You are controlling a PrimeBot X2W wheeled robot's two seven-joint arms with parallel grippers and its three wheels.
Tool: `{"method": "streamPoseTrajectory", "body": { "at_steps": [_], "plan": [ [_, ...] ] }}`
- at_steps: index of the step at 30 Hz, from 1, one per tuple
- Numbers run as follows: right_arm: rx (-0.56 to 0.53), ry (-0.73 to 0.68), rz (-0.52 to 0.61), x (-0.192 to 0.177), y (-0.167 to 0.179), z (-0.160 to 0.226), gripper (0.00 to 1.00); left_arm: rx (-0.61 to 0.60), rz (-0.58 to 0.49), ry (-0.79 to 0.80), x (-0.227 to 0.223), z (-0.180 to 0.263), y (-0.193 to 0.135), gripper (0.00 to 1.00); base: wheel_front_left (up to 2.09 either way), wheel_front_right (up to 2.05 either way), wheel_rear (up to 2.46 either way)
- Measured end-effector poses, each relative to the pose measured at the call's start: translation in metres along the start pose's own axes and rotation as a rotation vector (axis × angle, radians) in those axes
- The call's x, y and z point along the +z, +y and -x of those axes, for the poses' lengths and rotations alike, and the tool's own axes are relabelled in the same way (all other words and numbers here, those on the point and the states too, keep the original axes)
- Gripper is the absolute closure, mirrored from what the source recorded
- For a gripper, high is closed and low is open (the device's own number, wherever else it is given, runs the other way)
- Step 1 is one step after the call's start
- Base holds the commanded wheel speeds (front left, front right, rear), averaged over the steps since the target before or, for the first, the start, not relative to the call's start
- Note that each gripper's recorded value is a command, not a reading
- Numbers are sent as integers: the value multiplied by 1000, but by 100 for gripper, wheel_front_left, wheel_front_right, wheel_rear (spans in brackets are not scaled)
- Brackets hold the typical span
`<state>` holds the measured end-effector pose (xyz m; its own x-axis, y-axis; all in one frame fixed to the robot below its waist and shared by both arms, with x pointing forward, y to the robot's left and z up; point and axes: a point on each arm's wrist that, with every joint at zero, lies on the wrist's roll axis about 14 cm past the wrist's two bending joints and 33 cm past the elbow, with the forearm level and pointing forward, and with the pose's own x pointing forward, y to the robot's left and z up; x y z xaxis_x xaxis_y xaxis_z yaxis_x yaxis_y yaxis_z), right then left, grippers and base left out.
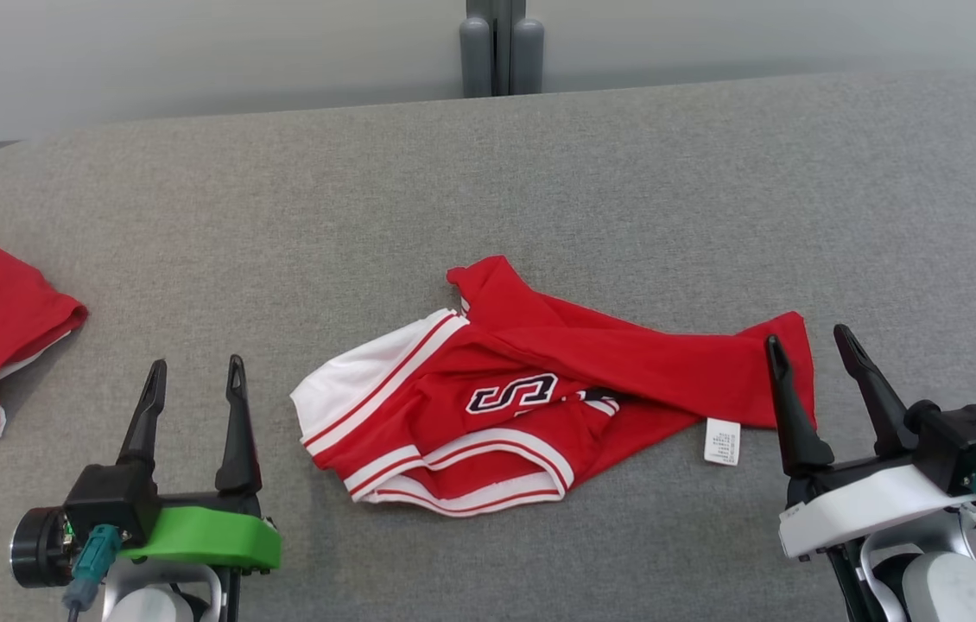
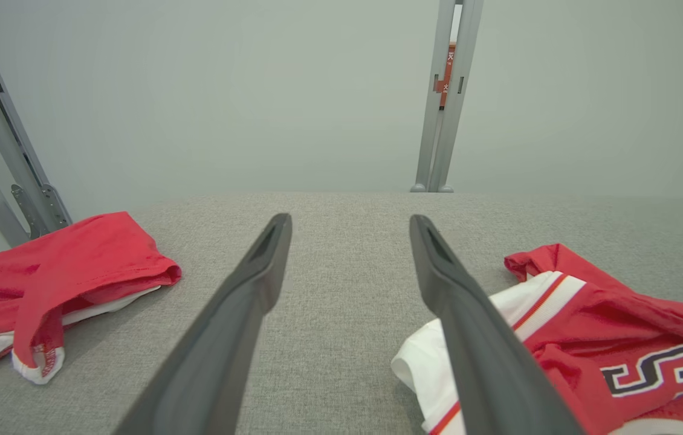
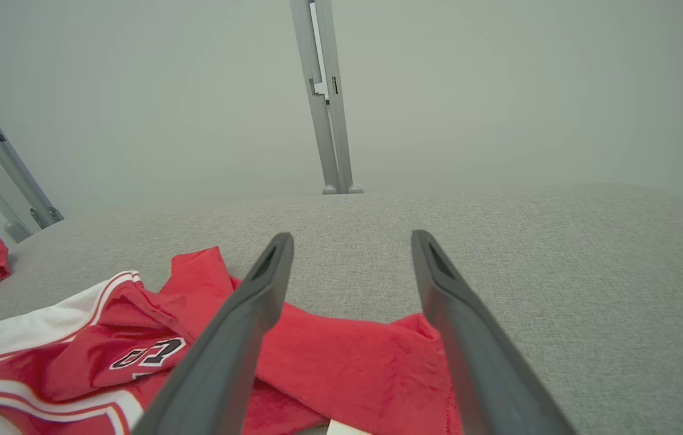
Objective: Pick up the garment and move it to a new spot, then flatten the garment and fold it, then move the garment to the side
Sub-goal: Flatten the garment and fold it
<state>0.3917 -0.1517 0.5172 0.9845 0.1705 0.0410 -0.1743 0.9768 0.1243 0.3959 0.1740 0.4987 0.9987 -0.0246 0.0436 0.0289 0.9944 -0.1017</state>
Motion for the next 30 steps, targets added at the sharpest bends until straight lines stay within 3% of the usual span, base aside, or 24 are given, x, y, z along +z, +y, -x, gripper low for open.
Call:
{"method": "streamPoseTrajectory", "body": {
  "at_steps": [16,30],
  "plan": [
    [-28,24,0,-4,-8,5,0,-21,-3,9,4,0,-7,0,0,0,0],
    [-171,349,-65,-118,-57,20,0,-67,1,37,-14,-29,-19,0,0,0,0]
  ]
}}
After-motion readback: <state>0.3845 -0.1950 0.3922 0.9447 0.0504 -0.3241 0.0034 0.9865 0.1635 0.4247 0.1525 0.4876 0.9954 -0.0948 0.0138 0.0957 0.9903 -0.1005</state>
